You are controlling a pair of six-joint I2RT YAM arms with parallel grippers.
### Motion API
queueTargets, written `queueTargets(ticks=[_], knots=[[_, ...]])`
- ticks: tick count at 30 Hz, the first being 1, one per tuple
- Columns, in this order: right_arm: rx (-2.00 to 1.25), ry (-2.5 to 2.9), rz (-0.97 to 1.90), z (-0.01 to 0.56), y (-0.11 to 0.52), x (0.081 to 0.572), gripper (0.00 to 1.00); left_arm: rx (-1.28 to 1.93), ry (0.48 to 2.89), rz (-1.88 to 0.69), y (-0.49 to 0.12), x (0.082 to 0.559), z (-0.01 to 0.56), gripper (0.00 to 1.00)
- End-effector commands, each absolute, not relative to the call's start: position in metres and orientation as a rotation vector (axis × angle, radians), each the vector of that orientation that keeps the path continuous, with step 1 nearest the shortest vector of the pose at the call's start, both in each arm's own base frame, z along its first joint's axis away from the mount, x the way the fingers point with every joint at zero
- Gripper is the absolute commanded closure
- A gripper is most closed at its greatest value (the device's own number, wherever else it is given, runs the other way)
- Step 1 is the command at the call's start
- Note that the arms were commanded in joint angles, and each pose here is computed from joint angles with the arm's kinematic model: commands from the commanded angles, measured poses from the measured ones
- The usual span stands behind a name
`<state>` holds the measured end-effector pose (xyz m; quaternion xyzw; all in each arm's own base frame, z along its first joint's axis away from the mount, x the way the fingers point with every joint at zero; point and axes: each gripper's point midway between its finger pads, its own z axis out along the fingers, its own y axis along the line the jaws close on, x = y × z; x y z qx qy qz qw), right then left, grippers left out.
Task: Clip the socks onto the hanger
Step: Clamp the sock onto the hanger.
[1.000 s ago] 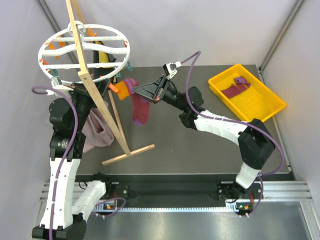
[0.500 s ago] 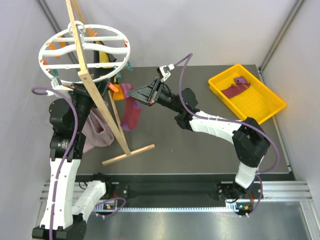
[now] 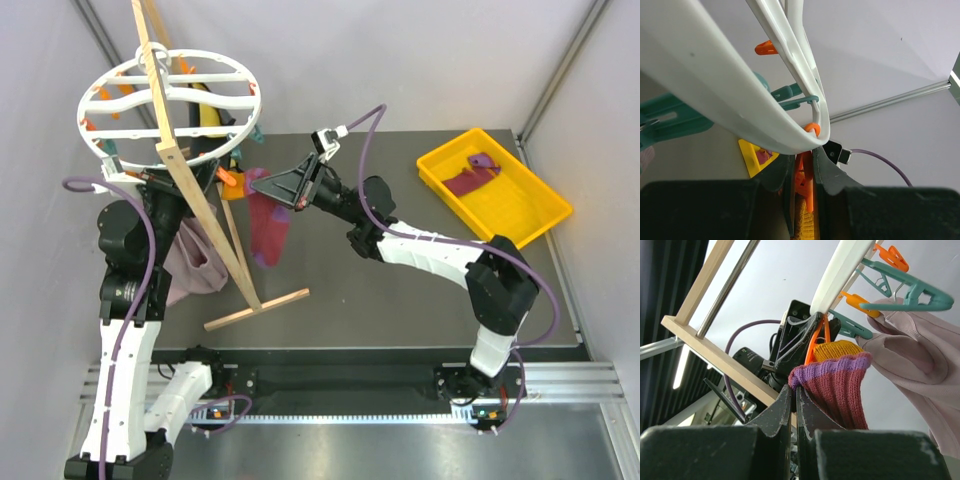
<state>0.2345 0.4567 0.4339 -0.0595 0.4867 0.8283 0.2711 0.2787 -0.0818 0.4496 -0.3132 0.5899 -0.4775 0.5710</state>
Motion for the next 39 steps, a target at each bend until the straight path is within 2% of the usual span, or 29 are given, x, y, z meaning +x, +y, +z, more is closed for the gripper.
queueTargets(ticks=[1, 5, 6, 10, 12, 18, 20, 21, 23, 24, 27, 31, 34, 39], knots=[[-0.235, 1.166, 2.26, 0.465, 0.453, 0.218, 1.0, -0.75, 1.37, -1.102, -0.077, 0.279, 0.449, 0.98], [-0.231, 1.14, 2.275, 0.469, 0.453, 0.218, 1.0, -0.75, 1.369, -1.092, -0.076, 0.278, 0.449, 0.84], [-0.228, 1.133, 2.272, 0.47, 0.453, 0.218, 1.0, -0.752, 1.368, -1.091, -0.076, 0.277, 0.449, 0.74], [-0.231, 1.125, 2.269, 0.472, 0.454, 0.218, 1.0, -0.75, 1.362, -1.077, -0.074, 0.275, 0.451, 0.55], [-0.23, 1.144, 2.267, 0.468, 0.457, 0.22, 1.0, -0.743, 1.361, -1.072, -0.074, 0.274, 0.452, 0.5], [-0.236, 1.212, 2.267, 0.456, 0.468, 0.224, 1.0, -0.736, 1.366, -1.043, -0.071, 0.271, 0.449, 0.43], [-0.237, 1.233, 2.269, 0.45, 0.471, 0.226, 0.93, -0.739, 1.371, -1.03, -0.07, 0.269, 0.447, 0.39], [-0.238, 1.242, 2.271, 0.447, 0.473, 0.226, 0.8, -0.736, 1.372, -1.019, -0.069, 0.268, 0.446, 0.37], [-0.245, 1.264, 2.266, 0.44, 0.475, 0.226, 0.7, -0.727, 1.372, -1.01, -0.068, 0.264, 0.446, 0.36], [-0.249, 1.277, 2.258, 0.437, 0.476, 0.227, 0.61, -0.721, 1.377, -0.993, -0.067, 0.261, 0.444, 0.36], [-0.259, 1.358, 2.207, 0.419, 0.478, 0.229, 0.47, -0.712, 1.39, -0.918, -0.059, 0.254, 0.439, 0.36], [-0.315, 1.444, 2.093, 0.396, 0.475, 0.233, 0.43, -0.64, 1.382, -0.858, -0.057, 0.24, 0.446, 0.39], [-0.396, 1.533, 1.941, 0.38, 0.474, 0.238, 0.43, -0.571, 1.37, -0.825, -0.058, 0.234, 0.456, 0.45], [-0.513, 1.612, 1.684, 0.372, 0.462, 0.244, 0.44, -0.51, 1.336, -0.75, -0.052, 0.225, 0.472, 0.47]])
